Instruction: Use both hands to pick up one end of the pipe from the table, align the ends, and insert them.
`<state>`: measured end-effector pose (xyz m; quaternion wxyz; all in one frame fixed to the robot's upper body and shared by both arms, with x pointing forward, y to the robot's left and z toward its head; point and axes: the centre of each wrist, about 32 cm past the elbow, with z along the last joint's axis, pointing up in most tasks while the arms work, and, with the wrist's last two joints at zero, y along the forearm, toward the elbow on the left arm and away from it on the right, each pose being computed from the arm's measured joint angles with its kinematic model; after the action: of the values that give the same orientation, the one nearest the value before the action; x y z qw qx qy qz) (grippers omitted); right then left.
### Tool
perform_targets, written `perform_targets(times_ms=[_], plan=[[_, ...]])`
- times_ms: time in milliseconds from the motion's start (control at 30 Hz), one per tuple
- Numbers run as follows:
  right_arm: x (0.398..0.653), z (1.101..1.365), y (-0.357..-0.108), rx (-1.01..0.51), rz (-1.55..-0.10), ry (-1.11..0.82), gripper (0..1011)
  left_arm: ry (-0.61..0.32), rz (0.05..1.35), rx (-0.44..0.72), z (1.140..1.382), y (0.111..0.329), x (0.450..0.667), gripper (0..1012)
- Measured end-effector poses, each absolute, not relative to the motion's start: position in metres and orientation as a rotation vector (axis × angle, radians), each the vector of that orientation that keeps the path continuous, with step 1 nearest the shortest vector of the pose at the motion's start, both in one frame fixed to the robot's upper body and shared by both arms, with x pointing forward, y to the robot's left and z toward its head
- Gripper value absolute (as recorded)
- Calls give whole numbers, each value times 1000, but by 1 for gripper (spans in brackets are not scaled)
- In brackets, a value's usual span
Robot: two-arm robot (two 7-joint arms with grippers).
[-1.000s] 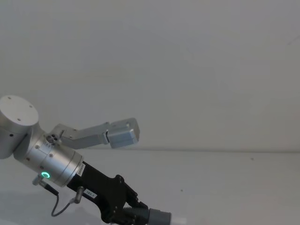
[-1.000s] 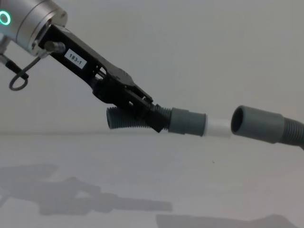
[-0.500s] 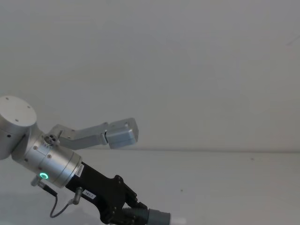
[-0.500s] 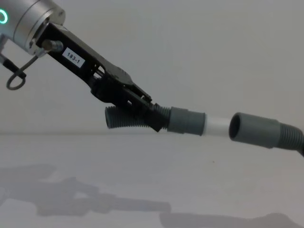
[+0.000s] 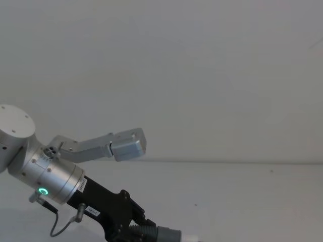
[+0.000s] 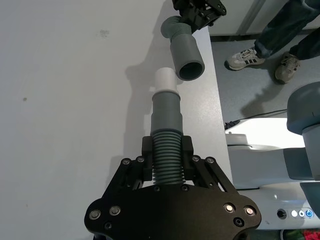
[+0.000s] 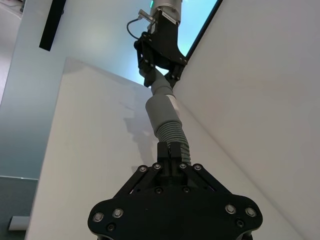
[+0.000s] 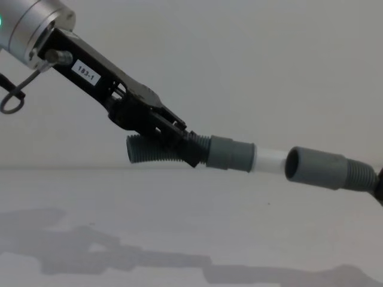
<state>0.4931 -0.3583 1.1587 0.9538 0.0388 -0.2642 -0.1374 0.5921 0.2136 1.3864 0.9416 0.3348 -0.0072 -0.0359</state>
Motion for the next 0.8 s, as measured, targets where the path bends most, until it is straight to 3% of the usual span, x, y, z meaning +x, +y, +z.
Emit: perform_targets(times_ms=[800], plan=[[497, 1157, -359, 63, -286, -527, 15, 1, -58, 701, 1388, 218, 585, 294]])
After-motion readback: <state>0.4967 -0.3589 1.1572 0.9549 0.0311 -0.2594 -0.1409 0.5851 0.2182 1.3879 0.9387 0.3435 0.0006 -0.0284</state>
